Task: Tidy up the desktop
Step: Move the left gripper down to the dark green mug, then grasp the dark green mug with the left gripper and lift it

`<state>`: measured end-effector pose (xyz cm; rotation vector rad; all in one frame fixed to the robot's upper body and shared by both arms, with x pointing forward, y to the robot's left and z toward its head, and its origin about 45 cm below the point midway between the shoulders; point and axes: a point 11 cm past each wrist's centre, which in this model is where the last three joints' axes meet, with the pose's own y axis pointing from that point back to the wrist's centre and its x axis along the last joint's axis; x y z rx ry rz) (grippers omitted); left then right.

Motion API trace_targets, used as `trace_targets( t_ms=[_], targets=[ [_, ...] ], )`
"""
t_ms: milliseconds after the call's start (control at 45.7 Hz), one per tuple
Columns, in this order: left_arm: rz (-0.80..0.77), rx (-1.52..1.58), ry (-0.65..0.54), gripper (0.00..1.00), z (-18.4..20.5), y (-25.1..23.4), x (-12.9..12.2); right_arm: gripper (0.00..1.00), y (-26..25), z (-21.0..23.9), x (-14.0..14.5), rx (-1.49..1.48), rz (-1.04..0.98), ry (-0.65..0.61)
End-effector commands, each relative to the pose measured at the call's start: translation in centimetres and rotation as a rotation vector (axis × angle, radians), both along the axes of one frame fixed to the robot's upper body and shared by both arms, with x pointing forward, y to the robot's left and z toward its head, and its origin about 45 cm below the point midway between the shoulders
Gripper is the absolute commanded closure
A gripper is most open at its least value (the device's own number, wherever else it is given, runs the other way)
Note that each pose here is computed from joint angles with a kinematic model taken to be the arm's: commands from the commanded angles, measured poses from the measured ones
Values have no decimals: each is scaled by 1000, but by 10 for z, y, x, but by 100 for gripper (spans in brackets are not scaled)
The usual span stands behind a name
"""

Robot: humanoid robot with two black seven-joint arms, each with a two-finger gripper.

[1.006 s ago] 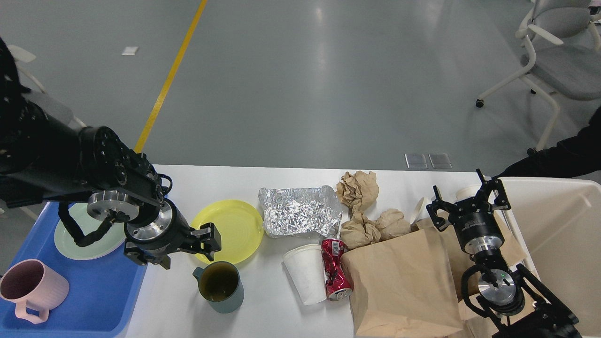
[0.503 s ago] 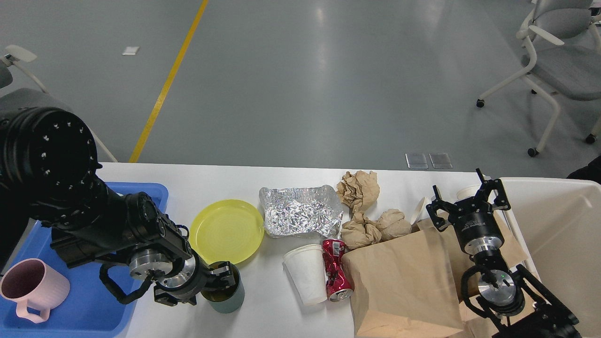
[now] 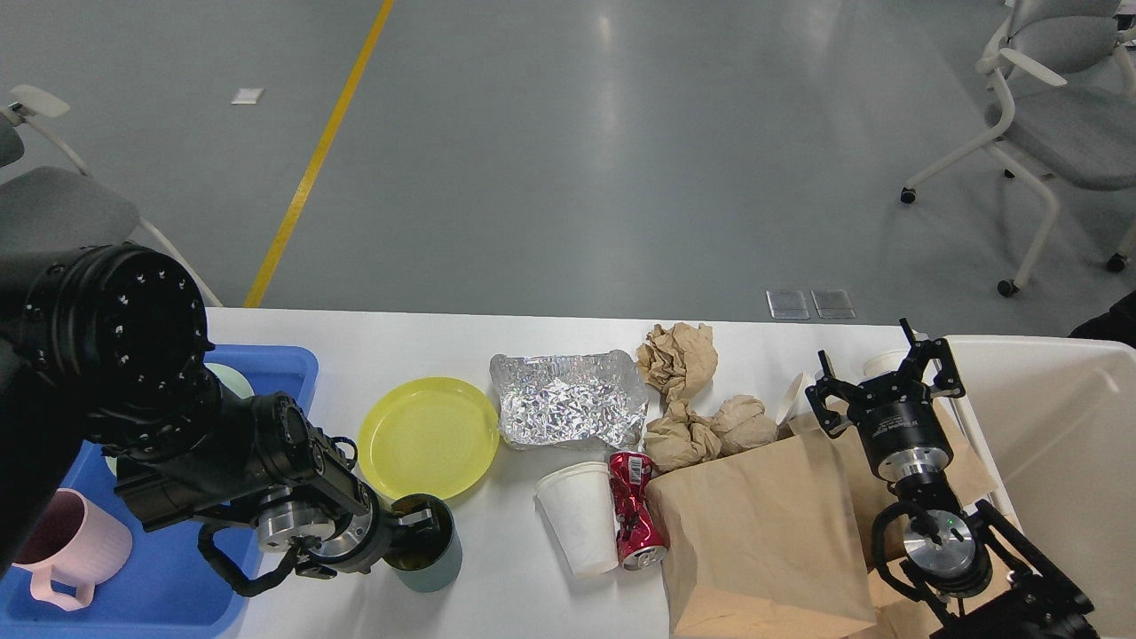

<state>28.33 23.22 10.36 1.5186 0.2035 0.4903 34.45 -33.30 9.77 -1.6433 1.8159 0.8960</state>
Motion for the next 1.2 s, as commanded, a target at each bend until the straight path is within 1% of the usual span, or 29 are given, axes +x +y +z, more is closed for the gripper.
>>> trace_targets(
  t_ms=[0,66,109,219,350,612,809,875,984,1093,1181],
  targets=[
    [-2,9,-3,60,0,2,0,0,0,0,0,0,0,0],
    [-7,8,13,74,-1,2,-2,0,0,0,0,0,0,0],
    [-9,-1,32,81,-1,1,-4,0,0,0,0,0,0,0],
    [-12,-16,60,92,-1,0,-6,0,0,0,0,0,0,0],
    [-12,-12,63,99,-1,1,-6,0,0,0,0,0,0,0],
    [-11,-4,62,100,1,5,-5,0,0,0,0,0,0,0],
    [1,-20,100,100,11,13,-4,0,0,0,0,0,0,0],
    [-8,-22,104,100,25,16,2,0,0,0,0,0,0,0],
    [-73,1,126,100,53,18,11,0,0,0,0,-1,0,0],
    [-101,11,139,100,95,20,20,0,0,0,0,-1,0,0],
    [-128,-6,112,100,138,17,27,0,0,0,0,-1,0,0]
  ],
)
